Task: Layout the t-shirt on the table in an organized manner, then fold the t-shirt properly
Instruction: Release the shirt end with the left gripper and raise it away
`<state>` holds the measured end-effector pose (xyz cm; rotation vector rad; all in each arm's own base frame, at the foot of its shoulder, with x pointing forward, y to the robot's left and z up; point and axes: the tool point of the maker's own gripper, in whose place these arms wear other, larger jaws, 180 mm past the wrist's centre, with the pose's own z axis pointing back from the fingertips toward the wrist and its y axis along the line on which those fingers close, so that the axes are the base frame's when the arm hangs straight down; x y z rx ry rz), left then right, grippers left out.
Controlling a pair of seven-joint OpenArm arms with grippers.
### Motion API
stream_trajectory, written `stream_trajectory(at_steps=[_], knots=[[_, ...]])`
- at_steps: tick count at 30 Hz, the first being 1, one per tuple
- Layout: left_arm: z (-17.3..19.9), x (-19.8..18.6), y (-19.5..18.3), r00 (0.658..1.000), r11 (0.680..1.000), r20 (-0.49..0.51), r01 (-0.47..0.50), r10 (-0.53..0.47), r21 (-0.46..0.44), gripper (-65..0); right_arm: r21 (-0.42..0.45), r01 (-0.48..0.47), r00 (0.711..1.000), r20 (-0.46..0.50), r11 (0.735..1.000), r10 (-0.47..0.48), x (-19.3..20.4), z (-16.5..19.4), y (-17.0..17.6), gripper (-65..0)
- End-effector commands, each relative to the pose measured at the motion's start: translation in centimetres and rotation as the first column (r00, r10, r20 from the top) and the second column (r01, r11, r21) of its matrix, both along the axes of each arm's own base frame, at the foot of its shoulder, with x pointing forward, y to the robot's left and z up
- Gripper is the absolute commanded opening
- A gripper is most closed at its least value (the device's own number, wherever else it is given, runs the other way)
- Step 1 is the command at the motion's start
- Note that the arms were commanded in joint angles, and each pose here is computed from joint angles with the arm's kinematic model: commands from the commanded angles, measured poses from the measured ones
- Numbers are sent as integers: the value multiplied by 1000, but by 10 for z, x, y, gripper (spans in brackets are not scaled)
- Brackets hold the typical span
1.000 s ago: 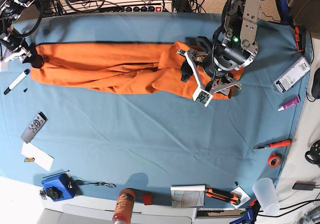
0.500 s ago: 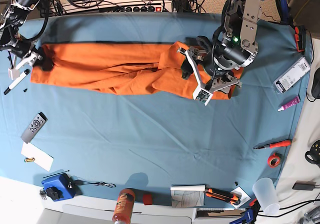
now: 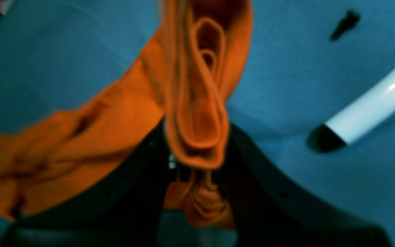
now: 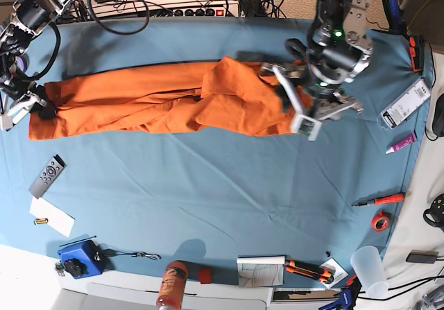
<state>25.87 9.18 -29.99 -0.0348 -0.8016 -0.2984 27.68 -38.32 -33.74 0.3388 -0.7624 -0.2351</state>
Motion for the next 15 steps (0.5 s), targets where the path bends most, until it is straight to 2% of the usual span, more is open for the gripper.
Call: stream_trajectory(at_steps=[1,4,8,12,15], knots=[[9,5,15,998,998,37,-59,59,2,-456,-64,-21,996,80,998,26,16,30,-6,-650],[9,4,59,975,976,37,-218,217,12,-515,-164,-105,987,106,981,123,28,51,14,-650],[11,-2,98,946,946,40,-324,323,16,-598,-256,-236,957,107,937,270,37,70,54,-650],[13,-12,136,913,911,51,-408,406,60,-641,-254,-369,893,168,894,417,44,82,110,-650],[14,-27,167,880,874,56,-475,471,104,-650,-266,-469,842,154,842,518,36,78,146,-650]])
